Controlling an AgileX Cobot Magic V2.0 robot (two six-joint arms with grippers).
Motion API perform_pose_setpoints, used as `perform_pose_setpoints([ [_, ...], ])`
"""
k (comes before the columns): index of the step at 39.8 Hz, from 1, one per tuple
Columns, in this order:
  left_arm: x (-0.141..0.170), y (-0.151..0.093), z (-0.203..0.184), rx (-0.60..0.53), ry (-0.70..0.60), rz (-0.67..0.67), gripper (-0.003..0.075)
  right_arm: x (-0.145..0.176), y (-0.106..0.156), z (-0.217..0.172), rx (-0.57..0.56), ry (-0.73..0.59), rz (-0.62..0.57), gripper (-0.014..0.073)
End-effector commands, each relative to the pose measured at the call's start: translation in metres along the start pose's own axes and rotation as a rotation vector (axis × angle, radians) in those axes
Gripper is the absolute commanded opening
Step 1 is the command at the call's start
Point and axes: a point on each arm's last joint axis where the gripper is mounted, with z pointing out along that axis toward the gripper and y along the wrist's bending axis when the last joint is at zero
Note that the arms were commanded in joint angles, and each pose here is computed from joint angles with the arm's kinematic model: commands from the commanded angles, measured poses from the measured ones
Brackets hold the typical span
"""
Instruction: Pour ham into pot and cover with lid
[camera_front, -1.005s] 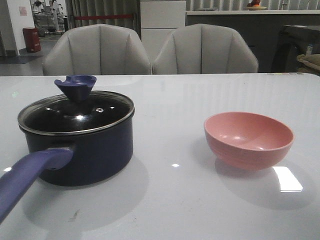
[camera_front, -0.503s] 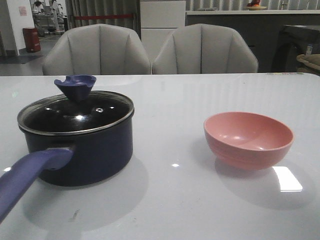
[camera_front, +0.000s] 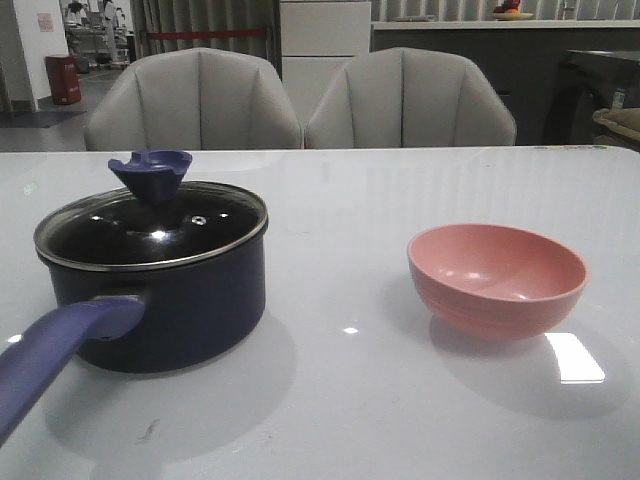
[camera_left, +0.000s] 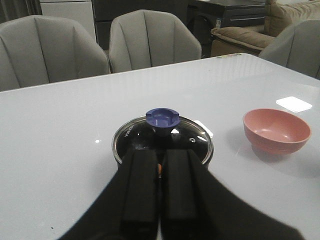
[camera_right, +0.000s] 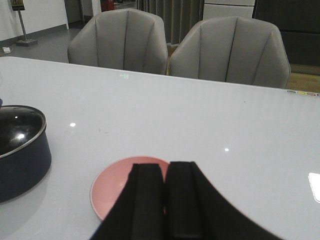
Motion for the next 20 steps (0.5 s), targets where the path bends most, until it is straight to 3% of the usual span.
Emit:
perform_pose_setpoints([
  [1, -0.012, 0.002, 0.003, -0.016, -0.134, 0.023, 0.0121, -0.015, -0.001, -0.001, 0.016, -0.088, -0.006, 0.0138],
  [7, 0.003, 0.006, 0.018, -0.103, -0.272, 0.003, 0.0121, -0.015, -0.001, -0.001, 0.016, -0.088, -0.006, 0.0138],
  [15, 0.05, 0.017, 0.036, -0.264, -0.207, -0.026, 0.0121, -0.015, -0.001, -0.001, 0.016, -0.088, -0.006, 0.0138],
  [20, 0.068, 0.022, 0.039, -0.332, -0.237, -0.055, 0.0121, -0.015, -0.001, -0.001, 0.016, -0.088, -0.006, 0.0138],
])
